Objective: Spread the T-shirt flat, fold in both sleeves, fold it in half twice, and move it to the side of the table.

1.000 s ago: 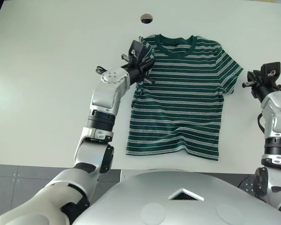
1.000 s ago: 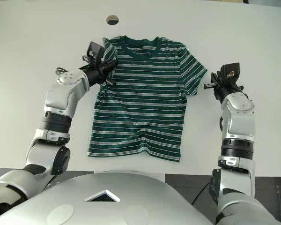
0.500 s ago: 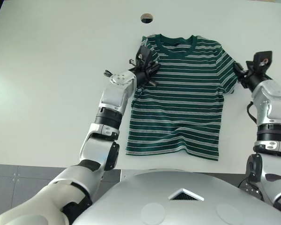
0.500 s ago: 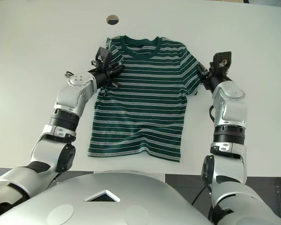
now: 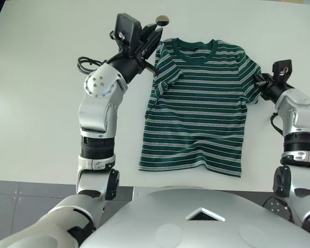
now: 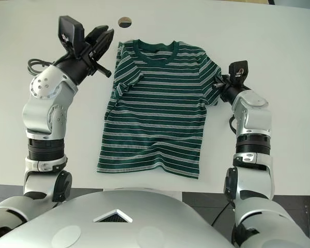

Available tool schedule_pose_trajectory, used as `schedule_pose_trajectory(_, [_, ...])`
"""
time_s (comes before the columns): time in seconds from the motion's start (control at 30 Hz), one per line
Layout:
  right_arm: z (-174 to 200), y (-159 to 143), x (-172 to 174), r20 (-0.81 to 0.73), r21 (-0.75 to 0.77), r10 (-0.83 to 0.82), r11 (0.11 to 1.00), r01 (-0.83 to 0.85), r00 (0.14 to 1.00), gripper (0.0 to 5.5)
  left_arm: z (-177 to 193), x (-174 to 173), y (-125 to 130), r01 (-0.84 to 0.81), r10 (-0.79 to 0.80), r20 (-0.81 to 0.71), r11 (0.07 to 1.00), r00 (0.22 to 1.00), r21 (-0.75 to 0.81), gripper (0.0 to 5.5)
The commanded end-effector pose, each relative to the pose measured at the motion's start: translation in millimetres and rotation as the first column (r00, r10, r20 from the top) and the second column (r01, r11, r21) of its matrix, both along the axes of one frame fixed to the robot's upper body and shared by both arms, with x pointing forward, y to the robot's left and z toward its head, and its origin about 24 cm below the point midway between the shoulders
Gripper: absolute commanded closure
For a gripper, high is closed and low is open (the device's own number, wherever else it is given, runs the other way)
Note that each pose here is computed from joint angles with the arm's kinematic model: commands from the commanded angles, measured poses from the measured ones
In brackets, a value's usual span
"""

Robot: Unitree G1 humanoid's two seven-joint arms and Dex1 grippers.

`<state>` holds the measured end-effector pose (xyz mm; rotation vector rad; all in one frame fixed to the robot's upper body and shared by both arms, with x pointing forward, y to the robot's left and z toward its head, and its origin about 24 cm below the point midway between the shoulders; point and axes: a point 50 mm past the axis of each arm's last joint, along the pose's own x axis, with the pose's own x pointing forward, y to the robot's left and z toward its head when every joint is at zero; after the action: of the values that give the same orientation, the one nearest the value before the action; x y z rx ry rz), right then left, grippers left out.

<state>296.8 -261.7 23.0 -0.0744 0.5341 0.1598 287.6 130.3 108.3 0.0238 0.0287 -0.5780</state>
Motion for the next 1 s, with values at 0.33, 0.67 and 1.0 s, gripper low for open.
schedule_pose_trajectory(0.33, [36.5,40.4,7.1,0.105,-0.036,0.176,0.984,-0.173,0.979,5.39,-54.2,-37.9,27.7,0.043,-0.013,-0.110,0.961,0.994,0.273,4.74])
schedule_pose_trajectory(0.67, [23.4,89.7,9.6,0.010,-0.074,0.371,0.926,-0.369,0.929,5.39,-62.9,-33.9,10.5,0.040,-0.024,-0.084,0.981,0.996,0.188,4.74])
schedule_pose_trajectory(1.0, [20.3,100.5,2.0,0.021,-0.005,0.411,0.912,-0.411,0.911,3.60,-63.3,-27.9,22.3,-0.029,0.037,-0.040,0.981,0.998,0.194,4.74])
